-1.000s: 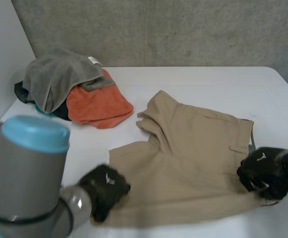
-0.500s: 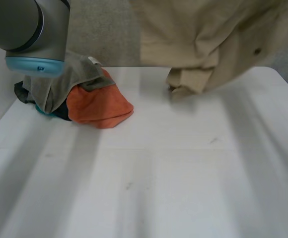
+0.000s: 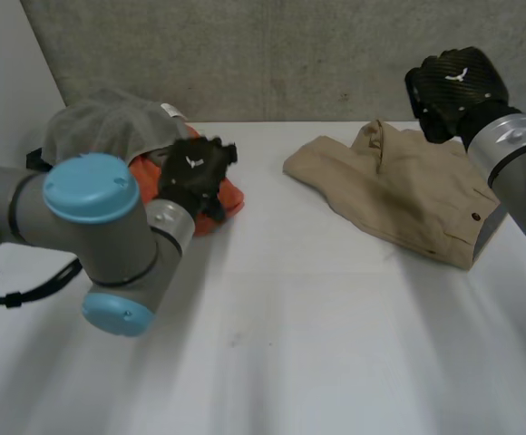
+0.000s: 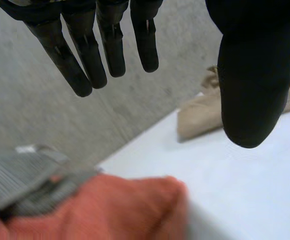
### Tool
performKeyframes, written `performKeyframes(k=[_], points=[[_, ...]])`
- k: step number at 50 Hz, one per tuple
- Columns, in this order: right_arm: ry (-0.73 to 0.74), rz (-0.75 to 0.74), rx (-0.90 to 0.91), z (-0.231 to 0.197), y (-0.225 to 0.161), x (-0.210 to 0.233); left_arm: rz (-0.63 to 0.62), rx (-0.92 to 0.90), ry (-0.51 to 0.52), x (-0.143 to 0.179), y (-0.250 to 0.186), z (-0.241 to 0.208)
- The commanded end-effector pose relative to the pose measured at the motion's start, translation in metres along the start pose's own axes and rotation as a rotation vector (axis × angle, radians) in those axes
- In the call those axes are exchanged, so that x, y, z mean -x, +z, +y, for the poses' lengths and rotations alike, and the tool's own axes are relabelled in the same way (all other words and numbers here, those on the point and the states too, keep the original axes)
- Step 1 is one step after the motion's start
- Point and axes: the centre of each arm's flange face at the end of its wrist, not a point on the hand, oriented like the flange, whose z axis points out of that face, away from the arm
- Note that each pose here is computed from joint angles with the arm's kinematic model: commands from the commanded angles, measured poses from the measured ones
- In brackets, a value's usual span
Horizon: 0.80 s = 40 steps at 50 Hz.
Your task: Fold the laundry.
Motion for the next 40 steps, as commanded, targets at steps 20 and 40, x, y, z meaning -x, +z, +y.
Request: performKeyframes(k=[20,40], points=[[0.347,0.071,0.549,0.100,-0.033,-0.004,-0.006,0.034,-0.116,0.006,-0.033,-0.040],[0.295,0.079,0.684,0.186,-0.011,0.017,0.003,0.030,-0.123,0.013,-0.049,-0.035]])
